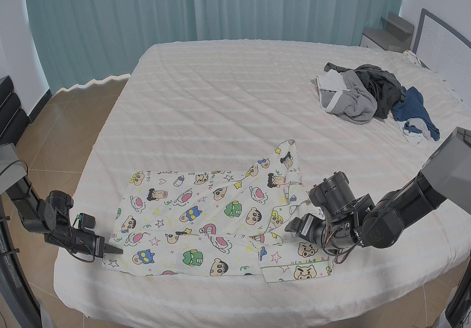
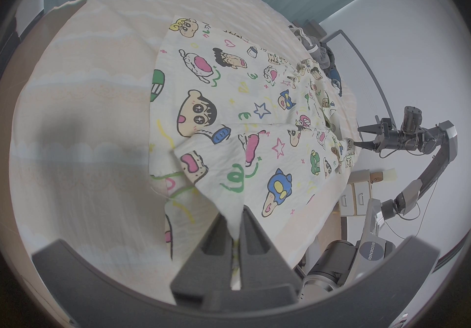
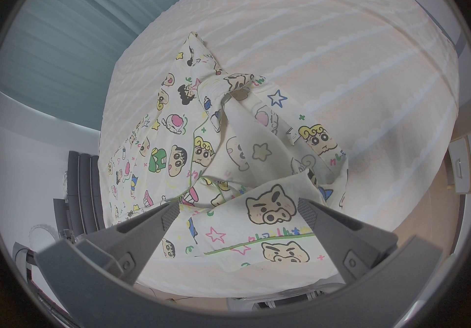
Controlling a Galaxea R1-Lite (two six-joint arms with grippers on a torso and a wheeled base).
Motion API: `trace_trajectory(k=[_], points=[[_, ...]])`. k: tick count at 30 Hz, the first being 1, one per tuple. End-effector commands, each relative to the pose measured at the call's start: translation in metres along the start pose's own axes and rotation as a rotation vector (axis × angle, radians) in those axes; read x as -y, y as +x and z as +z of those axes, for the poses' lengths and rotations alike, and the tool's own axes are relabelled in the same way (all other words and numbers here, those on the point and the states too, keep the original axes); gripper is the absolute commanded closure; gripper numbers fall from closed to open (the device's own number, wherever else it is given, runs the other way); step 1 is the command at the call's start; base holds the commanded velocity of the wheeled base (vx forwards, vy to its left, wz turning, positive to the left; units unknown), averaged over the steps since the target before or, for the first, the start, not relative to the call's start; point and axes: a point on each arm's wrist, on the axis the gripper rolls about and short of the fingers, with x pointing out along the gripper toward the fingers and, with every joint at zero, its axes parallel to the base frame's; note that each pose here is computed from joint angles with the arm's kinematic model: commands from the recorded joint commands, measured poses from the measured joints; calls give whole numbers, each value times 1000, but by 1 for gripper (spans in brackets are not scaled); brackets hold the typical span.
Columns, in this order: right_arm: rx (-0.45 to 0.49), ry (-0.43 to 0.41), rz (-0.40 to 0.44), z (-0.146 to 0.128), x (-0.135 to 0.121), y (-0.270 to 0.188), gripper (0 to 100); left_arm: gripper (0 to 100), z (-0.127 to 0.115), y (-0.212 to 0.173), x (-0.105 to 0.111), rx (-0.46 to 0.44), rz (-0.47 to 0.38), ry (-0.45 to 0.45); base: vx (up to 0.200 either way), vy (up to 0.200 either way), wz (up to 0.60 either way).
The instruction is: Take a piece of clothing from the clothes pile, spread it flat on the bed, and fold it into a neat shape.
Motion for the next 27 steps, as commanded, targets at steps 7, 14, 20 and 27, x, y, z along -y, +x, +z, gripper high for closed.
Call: trace_trajectory(k=[7,14,20,27], points=[[-1,0,1,-1,0,0,0,100,-8,1,2,-18,-6,-16,0,0,0],[1,0,2,0,-1,-1,0,100,-4,0,1,-8,-2,-12,0,0,0],[2,0,0,0,0,0,0,100,-6,0,1,-12,-2,-14,0,0,0],[5,0,-1,0,-1,-1,0,100,-5,1,1,-12,-3,-13,0,0,0]])
